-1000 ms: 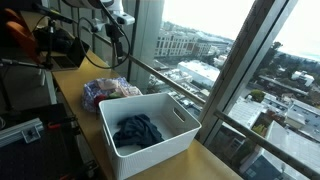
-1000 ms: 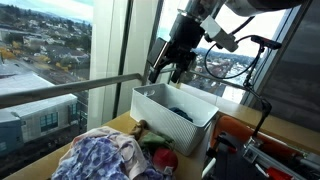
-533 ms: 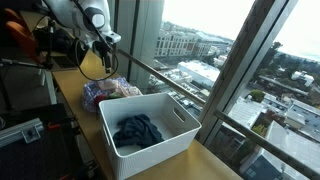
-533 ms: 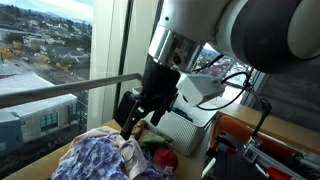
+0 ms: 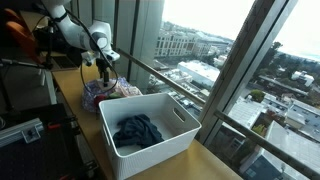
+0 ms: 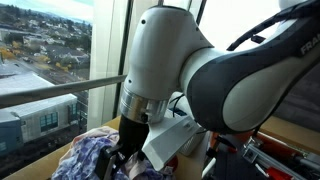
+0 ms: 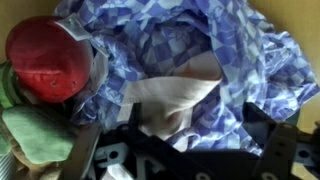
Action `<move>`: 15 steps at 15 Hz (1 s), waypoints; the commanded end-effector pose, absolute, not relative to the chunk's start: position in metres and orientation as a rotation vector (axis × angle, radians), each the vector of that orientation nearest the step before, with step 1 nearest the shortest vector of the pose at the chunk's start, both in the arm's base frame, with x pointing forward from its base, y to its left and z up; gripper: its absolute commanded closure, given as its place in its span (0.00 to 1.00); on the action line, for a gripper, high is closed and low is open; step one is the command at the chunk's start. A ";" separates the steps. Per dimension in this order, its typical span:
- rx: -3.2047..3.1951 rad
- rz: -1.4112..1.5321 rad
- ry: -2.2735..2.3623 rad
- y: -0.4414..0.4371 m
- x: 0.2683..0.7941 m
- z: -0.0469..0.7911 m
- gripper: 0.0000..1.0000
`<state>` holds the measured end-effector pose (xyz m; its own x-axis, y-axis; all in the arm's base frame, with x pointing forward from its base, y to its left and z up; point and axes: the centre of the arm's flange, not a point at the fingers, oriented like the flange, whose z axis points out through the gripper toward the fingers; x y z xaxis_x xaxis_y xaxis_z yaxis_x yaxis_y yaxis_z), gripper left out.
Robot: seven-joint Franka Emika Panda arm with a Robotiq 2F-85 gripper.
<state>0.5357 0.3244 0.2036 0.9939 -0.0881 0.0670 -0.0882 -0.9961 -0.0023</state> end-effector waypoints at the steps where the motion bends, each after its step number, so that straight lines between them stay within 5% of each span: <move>1: 3.124 0.074 -0.126 0.335 0.558 0.149 0.00; 5: 3.091 -0.060 -0.132 0.327 0.549 0.080 0.00; 6: 3.087 -0.082 -0.120 0.324 0.545 0.071 0.25; 9: 3.096 -0.078 -0.091 0.310 0.544 0.087 0.39; 15: 3.180 -0.021 -0.197 0.260 0.558 0.201 0.86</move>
